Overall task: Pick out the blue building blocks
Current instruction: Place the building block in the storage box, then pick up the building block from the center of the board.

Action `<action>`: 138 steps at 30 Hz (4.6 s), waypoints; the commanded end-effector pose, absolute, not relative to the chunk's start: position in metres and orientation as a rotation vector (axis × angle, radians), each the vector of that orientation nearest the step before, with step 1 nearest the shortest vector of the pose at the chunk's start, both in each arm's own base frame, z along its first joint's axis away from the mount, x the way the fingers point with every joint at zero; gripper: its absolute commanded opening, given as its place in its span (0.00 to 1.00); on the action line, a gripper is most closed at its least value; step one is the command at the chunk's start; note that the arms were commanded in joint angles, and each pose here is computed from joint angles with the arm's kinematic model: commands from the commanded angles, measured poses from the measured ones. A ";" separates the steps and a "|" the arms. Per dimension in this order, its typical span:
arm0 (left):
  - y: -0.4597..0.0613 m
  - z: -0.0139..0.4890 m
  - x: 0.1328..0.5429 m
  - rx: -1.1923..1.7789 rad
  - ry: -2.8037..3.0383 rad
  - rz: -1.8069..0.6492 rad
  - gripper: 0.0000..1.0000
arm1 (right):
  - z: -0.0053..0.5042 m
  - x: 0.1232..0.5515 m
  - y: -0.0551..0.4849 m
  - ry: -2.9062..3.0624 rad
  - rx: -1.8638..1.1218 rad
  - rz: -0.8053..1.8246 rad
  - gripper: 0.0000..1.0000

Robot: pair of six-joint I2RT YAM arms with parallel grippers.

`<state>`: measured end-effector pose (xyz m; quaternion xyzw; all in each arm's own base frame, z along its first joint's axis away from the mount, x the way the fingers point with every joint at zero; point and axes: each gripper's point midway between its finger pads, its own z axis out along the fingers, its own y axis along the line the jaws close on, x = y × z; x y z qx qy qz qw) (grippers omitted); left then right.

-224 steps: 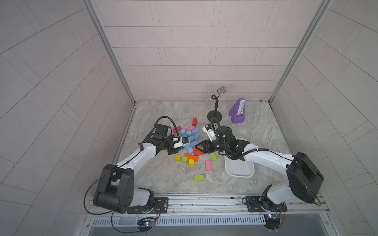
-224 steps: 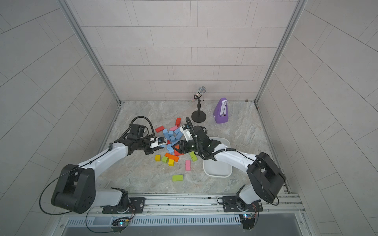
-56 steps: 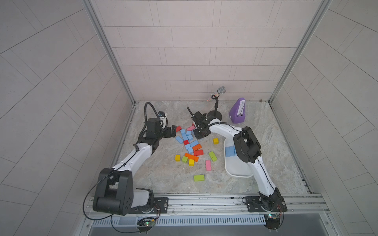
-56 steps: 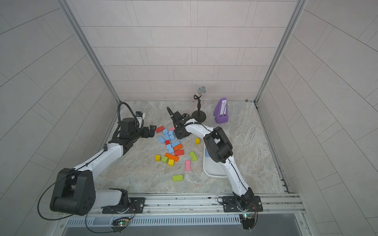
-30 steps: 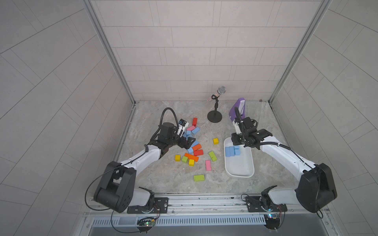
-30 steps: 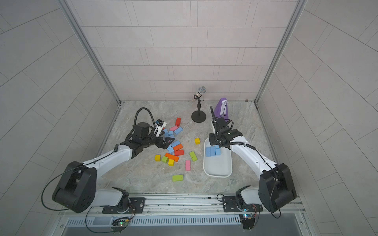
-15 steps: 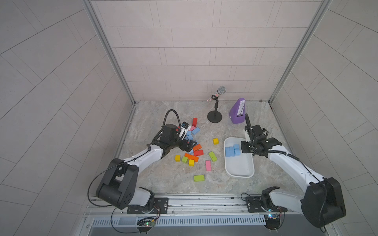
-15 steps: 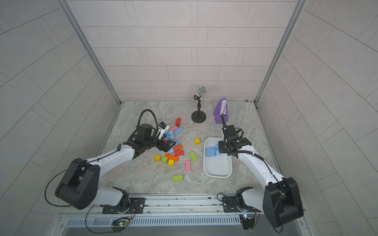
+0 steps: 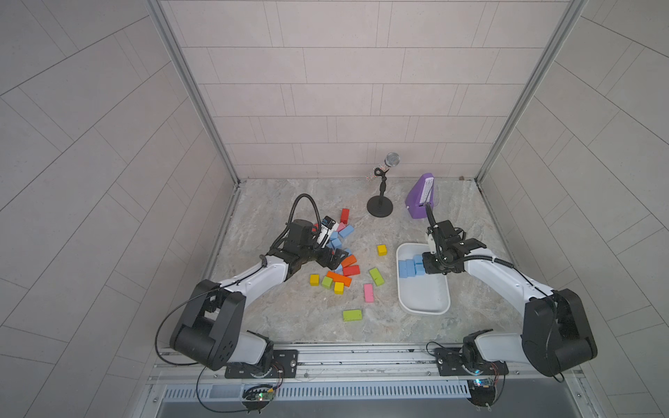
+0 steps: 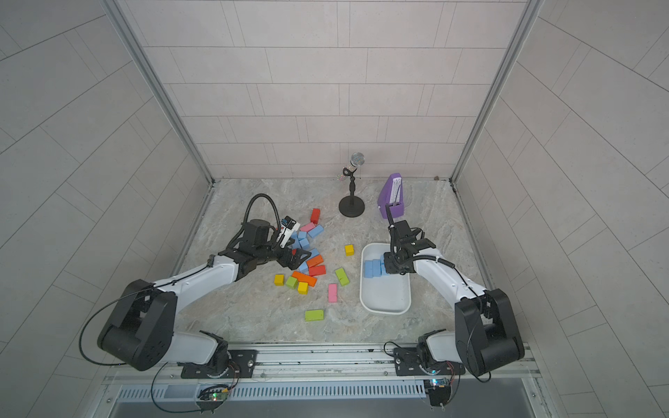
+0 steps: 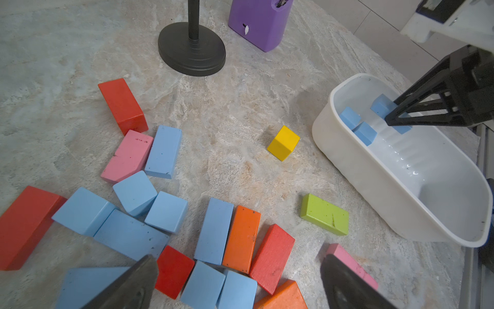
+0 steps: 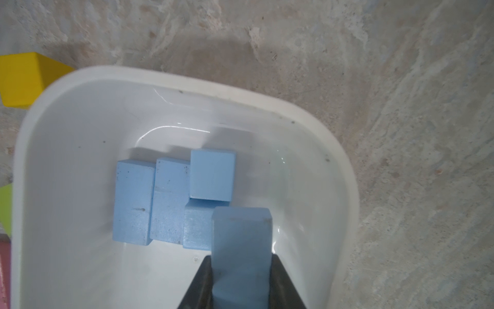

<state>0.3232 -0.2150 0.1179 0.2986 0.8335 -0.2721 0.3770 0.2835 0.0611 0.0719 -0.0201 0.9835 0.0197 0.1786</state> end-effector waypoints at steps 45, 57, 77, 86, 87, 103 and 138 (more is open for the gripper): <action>-0.191 0.132 0.345 0.710 2.157 -0.586 1.00 | 0.114 0.311 0.092 2.484 -0.115 0.165 0.49; -0.150 0.137 0.344 0.914 2.199 -0.514 0.98 | 0.150 0.300 0.114 2.115 -0.227 0.384 0.51; -0.100 0.095 0.382 1.322 2.436 -0.078 0.92 | 0.169 0.279 0.142 1.931 -0.340 0.598 0.52; -0.093 0.073 0.422 1.418 2.447 0.056 0.85 | 0.164 0.281 0.139 1.946 -0.337 0.574 0.52; -0.097 0.069 0.420 1.475 2.434 0.024 0.85 | 0.164 0.281 0.139 1.946 -0.339 0.569 0.52; -0.125 0.021 0.391 2.292 1.963 -0.070 0.67 | 0.158 0.285 0.136 1.965 -0.328 0.541 0.52; -0.160 0.111 0.325 1.473 2.042 -0.524 0.03 | 0.192 0.272 0.160 1.797 -0.424 0.610 0.53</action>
